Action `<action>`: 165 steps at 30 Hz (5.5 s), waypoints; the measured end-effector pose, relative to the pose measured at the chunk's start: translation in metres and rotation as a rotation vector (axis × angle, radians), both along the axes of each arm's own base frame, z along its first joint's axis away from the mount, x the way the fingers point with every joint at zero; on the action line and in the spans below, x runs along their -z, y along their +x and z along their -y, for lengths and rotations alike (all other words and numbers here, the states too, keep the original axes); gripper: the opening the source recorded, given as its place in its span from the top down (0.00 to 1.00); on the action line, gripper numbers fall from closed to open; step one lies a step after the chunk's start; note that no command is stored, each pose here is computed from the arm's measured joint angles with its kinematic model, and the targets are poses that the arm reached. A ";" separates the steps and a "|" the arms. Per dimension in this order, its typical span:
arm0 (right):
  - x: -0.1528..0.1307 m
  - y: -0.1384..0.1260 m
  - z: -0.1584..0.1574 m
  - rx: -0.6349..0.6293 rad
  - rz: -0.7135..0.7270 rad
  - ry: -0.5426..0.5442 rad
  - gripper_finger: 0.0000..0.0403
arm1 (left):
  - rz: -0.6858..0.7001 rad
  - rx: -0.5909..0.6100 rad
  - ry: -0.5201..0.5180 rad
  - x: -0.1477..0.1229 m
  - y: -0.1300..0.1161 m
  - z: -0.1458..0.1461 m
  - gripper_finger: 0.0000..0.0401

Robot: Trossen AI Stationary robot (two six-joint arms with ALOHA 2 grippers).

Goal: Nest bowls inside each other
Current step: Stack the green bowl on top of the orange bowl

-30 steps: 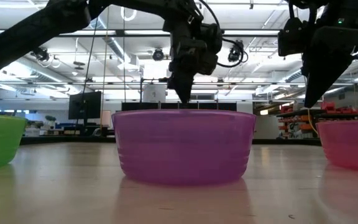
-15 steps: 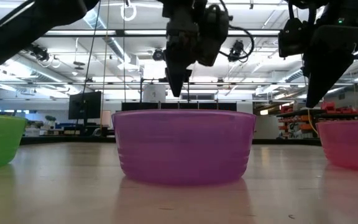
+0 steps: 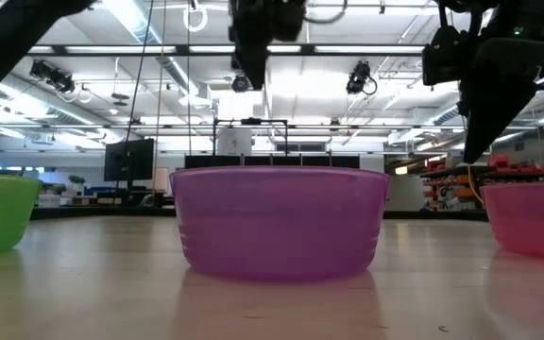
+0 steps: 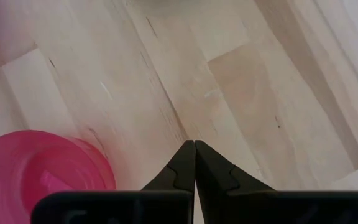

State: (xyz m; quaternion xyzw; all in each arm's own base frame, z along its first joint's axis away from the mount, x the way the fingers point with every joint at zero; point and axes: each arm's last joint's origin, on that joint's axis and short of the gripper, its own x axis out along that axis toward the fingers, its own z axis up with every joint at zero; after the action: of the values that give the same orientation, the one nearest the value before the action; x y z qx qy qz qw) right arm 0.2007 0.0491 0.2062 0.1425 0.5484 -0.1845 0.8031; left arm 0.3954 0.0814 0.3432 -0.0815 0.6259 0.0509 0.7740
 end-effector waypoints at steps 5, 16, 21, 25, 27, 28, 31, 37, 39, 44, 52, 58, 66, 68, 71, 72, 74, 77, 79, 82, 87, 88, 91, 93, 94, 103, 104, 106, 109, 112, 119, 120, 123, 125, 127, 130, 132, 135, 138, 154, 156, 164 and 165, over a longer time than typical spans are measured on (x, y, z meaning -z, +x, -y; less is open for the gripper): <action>-0.001 0.003 0.000 -0.026 0.025 -0.013 0.97 | 0.146 0.021 0.054 -0.039 -0.020 0.009 0.79; -0.004 0.011 -0.003 -0.106 0.104 -0.023 0.97 | 0.421 0.144 0.142 -0.080 -0.028 0.026 0.80; -0.006 0.015 -0.004 -0.153 0.152 -0.032 0.97 | 0.450 0.150 0.166 -0.078 -0.022 0.017 0.80; -0.008 0.017 -0.008 -0.188 0.179 -0.034 0.97 | 0.514 0.190 0.161 -0.078 -0.014 0.012 0.82; -0.008 0.017 -0.011 -0.204 0.189 -0.034 0.97 | 0.551 0.223 0.139 -0.079 -0.010 0.011 0.83; -0.009 0.017 -0.013 -0.211 0.195 -0.033 0.97 | 0.566 0.243 0.127 -0.078 -0.009 0.010 0.83; -0.009 0.017 -0.017 -0.228 0.207 -0.028 0.97 | 0.624 0.292 0.095 -0.077 -0.001 0.010 0.83; -0.010 0.016 -0.024 -0.251 0.225 -0.021 0.97 | 0.668 0.365 0.038 -0.063 0.019 0.010 0.83; -0.010 0.015 -0.026 -0.259 0.228 -0.026 0.97 | 0.658 0.372 0.037 -0.055 0.026 0.009 0.83; -0.010 0.014 -0.031 -0.270 0.237 -0.032 0.97 | 0.509 0.345 -0.016 -0.027 0.031 0.000 0.85; -0.011 0.013 -0.034 -0.269 0.243 -0.024 0.97 | 0.319 0.216 -0.095 -0.021 0.010 -0.008 0.88; -0.011 0.013 -0.034 -0.266 0.247 -0.021 0.97 | 0.405 0.228 -0.064 -0.058 -0.015 0.005 0.89; -0.011 0.013 -0.034 -0.270 0.246 -0.023 0.97 | 0.809 0.344 0.035 -0.139 -0.057 0.047 0.89; -0.011 0.014 -0.034 -0.270 0.248 -0.023 0.97 | 0.919 0.387 0.049 -0.155 -0.063 0.061 0.89; -0.011 0.014 -0.034 -0.270 0.248 -0.023 0.97 | 1.040 0.444 0.054 -0.171 -0.068 0.080 0.90; -0.011 0.014 -0.034 -0.270 0.248 -0.023 0.97 | 1.060 0.463 0.059 -0.174 -0.070 0.084 0.90; -0.011 0.014 -0.034 -0.270 0.249 -0.022 0.97 | 1.073 0.472 0.070 -0.177 -0.074 0.090 0.90; -0.011 0.014 -0.034 -0.270 0.249 -0.023 0.97 | 1.027 0.405 0.152 -0.180 -0.087 0.090 0.90; -0.011 0.014 -0.034 -0.271 0.249 -0.023 0.97 | 0.980 0.308 0.230 -0.183 -0.102 0.085 0.91; -0.011 0.014 -0.034 -0.280 0.248 -0.027 0.97 | 0.920 0.206 0.284 -0.188 -0.126 0.081 0.91; -0.011 0.014 -0.034 -0.285 0.255 -0.028 0.97 | 0.910 0.159 0.285 -0.196 -0.156 0.082 0.91; -0.011 0.014 -0.034 -0.285 0.255 -0.028 0.97 | 0.918 0.145 0.296 -0.199 -0.163 0.082 0.91; -0.011 0.014 -0.034 -0.286 0.256 -0.029 0.97 | 0.946 0.099 0.340 -0.209 -0.189 0.081 0.90; -0.011 0.014 -0.034 -0.286 0.256 -0.029 0.97 | 0.941 0.061 0.351 -0.212 -0.204 0.080 0.90; -0.011 0.014 -0.034 -0.287 0.255 -0.030 0.97 | 0.937 0.042 0.356 -0.212 -0.210 0.079 0.90; -0.013 0.017 -0.035 -0.305 0.285 -0.033 0.97 | 0.800 -0.179 0.459 -0.190 -0.239 0.076 0.93; -0.014 0.017 -0.035 -0.306 0.292 -0.032 0.97 | 0.782 -0.178 0.470 -0.182 -0.237 0.076 0.93; -0.014 0.017 -0.035 -0.306 0.293 -0.031 0.97 | 0.795 -0.186 0.475 -0.168 -0.232 0.075 0.93; -0.014 0.017 -0.035 -0.307 0.294 -0.032 0.97 | 0.917 -0.161 0.485 -0.152 -0.233 0.076 0.92; -0.014 0.018 -0.035 -0.308 0.296 -0.033 0.97 | 1.056 -0.103 0.450 -0.134 -0.235 0.078 0.91; -0.014 0.018 -0.035 -0.305 0.296 -0.031 0.97 | 1.057 -0.028 0.370 -0.058 -0.236 0.080 0.93; -0.014 0.018 -0.035 -0.305 0.296 -0.031 0.97 | 1.030 -0.034 0.358 -0.047 -0.236 0.081 0.93; -0.014 0.018 -0.035 -0.289 0.297 -0.021 0.97 | 0.954 -0.082 0.304 -0.018 -0.237 0.080 0.94; -0.014 0.018 -0.035 -0.276 0.298 -0.014 0.97 | 0.902 -0.124 0.260 -0.003 -0.240 0.081 0.94; -0.014 0.018 -0.035 -0.264 0.299 -0.007 0.97 | 0.811 -0.173 0.212 0.012 -0.243 0.081 0.93; -0.014 0.017 -0.035 -0.245 0.298 0.008 0.97 | 0.694 -0.255 0.111 0.029 -0.247 0.082 0.92; -0.013 0.017 -0.035 -0.233 0.292 0.017 0.97 | 0.613 -0.276 0.028 0.038 -0.249 0.083 0.91; -0.012 0.016 -0.035 -0.209 0.282 0.026 0.97 | 0.529 -0.312 -0.090 0.044 -0.251 0.086 0.91; -0.012 0.015 -0.035 -0.185 0.271 0.035 0.97 | 0.455 -0.361 -0.178 0.048 -0.254 0.088 0.93; -0.010 0.012 -0.034 -0.123 0.243 0.069 0.97 | 0.006 -0.452 -0.256 0.119 -0.240 0.113 0.91; -0.010 0.012 -0.034 -0.123 0.237 0.074 0.97 | -0.004 -0.475 -0.267 0.125 -0.241 0.118 0.91; -0.009 0.011 -0.034 -0.115 0.229 0.076 0.97 | 0.101 -0.431 -0.407 0.131 -0.231 0.145 0.93; -0.009 0.011 -0.034 -0.118 0.229 0.075 0.97 | 0.101 -0.436 -0.415 0.131 -0.231 0.148 0.93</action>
State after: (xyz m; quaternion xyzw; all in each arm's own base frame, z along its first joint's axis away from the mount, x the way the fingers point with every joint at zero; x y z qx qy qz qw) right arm 0.2118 0.0828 0.2155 0.1601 0.4673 -0.0990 0.8638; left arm 0.1643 -0.0664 0.2124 -0.3724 0.5515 0.0827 0.7418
